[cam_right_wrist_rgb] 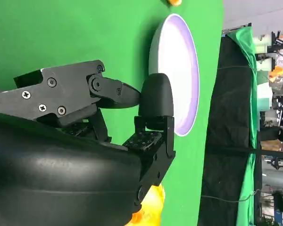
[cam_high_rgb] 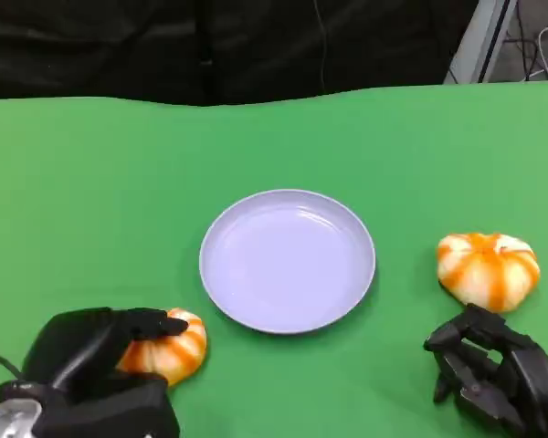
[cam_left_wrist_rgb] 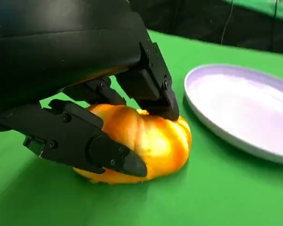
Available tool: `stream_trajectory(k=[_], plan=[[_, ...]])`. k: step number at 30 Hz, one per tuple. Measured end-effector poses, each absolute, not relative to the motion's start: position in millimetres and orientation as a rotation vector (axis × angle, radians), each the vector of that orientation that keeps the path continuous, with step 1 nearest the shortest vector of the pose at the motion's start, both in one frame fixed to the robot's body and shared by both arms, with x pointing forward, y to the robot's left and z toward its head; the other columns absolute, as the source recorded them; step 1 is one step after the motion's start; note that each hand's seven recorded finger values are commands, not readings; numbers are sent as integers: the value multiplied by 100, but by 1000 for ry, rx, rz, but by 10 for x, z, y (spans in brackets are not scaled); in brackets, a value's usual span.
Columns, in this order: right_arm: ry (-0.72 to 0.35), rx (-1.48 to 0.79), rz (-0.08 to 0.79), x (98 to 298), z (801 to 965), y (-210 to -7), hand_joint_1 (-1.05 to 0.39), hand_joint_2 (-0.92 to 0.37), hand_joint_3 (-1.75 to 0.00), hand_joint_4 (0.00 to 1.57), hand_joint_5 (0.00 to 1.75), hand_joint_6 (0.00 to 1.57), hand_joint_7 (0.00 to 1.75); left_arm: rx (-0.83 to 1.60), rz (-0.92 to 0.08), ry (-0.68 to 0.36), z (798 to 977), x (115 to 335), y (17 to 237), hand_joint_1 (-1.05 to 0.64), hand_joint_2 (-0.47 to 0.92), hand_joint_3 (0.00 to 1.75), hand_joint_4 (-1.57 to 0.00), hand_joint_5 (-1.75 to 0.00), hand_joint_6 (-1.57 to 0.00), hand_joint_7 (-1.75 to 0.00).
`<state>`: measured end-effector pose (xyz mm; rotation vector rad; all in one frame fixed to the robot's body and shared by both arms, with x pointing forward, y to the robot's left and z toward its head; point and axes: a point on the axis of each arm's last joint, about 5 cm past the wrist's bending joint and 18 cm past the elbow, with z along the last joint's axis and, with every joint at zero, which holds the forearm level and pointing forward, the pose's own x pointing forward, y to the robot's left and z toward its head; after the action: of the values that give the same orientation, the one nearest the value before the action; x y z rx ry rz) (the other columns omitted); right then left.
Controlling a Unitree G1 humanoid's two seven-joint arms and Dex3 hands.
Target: Grasp the bread from the table and place it into the plate.
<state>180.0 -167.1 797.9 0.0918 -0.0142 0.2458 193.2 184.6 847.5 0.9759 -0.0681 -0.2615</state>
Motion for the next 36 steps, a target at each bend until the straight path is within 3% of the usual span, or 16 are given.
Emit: stream_trajectory(k=[1, 2, 3, 4, 6, 7, 14, 21, 25, 33, 36], plan=[[-14, 92, 247, 1800, 7979, -1671, -27, -92, -52, 72, 175, 65, 141, 969, -244, -79, 8459, 1927, 1838, -15, 85, 33, -92, -141, -144, -11], [-14, 92, 247, 1800, 7979, -1671, -27, -92, -51, 72, 175, 65, 141, 964, -226, -91, 8447, 1927, 1834, -14, 85, 32, -85, -154, -138, -22], [-14, 92, 247, 1800, 7979, -1671, -27, -92, -51, 72, 175, 65, 141, 960, -215, -99, 8438, 1929, 1832, -14, 85, 30, -81, -164, -126, -45], [-14, 92, 246, 1800, 7979, -1671, -27, -92, -51, 72, 175, 66, 141, 957, -206, -107, 8427, 1929, 1829, -14, 85, 28, -78, -170, -112, -72], [-14, 92, 245, 1799, 7979, -1671, -27, -92, -51, 72, 175, 65, 141, 945, -188, -122, 8413, 1926, 1813, -12, 86, 24, -77, -174, -98, -99], [-14, 92, 245, 1800, 7979, -1671, -26, -92, -52, 72, 175, 65, 141, 942, -178, -128, 8404, 1924, 1808, -12, 87, 24, -76, -174, -95, -105], [-14, 94, 247, 1799, 7979, -1669, -26, -92, -52, 72, 175, 66, 140, 919, -119, -166, 8374, 1901, 1794, -12, 84, 26, -79, -175, -90, -117], [-14, 89, 237, 1799, 7979, -1665, -28, -92, -52, 72, 175, 65, 141, 916, -62, -203, 8432, 1854, 1806, -13, 79, 33, -80, -175, -92, -113], [-13, 89, 235, 1800, 7978, -1663, -27, -92, -52, 71, 175, 65, 141, 910, -28, -236, 8519, 1845, 1809, -13, 57, 77, -81, -175, -93, -114], [-11, 90, 235, 1798, 7974, -1662, -28, -92, -52, 71, 175, 65, 142, 898, 2, -281, 8621, 1822, 1806, -13, 51, 90, -81, -175, -94, -116], [-9, 90, 234, 1798, 7973, -1662, -27, -92, -52, 72, 175, 65, 142, 891, 35, -329, 8738, 1821, 1805, -11, 47, 98, -80, -175, -94, -115]])
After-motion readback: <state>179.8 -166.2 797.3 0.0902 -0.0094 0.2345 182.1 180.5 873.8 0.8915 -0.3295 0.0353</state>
